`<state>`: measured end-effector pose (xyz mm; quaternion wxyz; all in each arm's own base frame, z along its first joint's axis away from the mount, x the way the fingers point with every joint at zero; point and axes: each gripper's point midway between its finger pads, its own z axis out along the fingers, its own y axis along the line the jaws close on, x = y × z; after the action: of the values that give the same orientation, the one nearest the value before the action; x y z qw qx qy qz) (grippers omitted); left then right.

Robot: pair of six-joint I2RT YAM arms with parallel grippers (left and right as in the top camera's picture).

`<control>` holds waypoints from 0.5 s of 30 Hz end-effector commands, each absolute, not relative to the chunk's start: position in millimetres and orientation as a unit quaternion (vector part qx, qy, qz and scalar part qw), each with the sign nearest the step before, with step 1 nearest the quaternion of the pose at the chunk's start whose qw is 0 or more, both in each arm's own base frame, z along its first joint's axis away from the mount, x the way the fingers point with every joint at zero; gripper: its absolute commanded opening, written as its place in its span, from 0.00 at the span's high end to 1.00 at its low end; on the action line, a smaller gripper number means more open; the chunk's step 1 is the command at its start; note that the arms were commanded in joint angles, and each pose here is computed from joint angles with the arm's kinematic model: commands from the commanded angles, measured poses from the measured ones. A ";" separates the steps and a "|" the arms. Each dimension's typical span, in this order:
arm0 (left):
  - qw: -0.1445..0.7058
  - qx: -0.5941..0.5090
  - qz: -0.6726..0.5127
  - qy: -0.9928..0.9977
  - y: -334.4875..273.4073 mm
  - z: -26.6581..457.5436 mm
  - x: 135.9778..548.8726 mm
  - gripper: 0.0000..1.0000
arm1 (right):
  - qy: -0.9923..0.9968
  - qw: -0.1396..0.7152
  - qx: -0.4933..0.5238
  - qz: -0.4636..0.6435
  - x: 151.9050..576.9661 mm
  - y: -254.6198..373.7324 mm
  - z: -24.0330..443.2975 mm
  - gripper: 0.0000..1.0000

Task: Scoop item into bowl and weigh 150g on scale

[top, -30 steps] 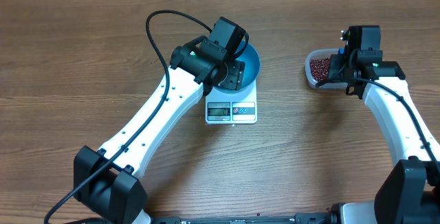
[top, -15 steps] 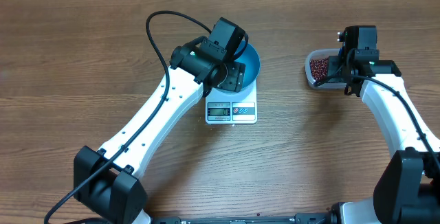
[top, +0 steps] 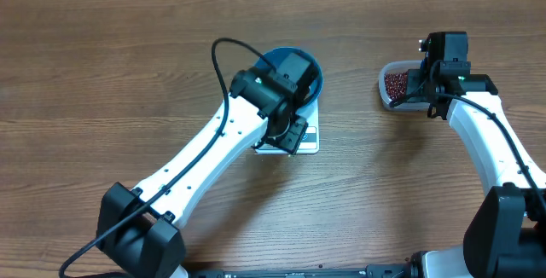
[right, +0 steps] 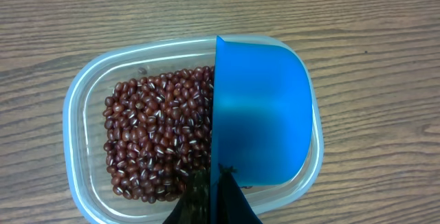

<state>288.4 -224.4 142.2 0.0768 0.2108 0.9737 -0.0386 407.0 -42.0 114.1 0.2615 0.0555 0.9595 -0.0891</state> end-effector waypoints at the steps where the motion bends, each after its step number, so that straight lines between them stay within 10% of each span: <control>1: 0.073 0.184 -0.032 0.980 -212.3 111.2 277.6 0.35 | 0.958 0.265 0.056 -0.092 408.5 -41.7 116.9 0.96; 9: 0.123 0.173 -0.019 0.977 -186.8 79.1 270.4 0.11 | 0.958 0.264 0.057 -0.092 408.3 -42.8 116.8 0.96; 15: 0.156 0.123 -0.054 0.979 -185.6 69.1 295.4 0.24 | 0.958 0.264 0.057 -0.092 408.4 -42.8 116.9 0.96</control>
<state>279.9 -185.7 64.1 0.1312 0.1543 0.9785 -0.0401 406.1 -42.2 113.6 0.2595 0.0555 0.9600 -0.0894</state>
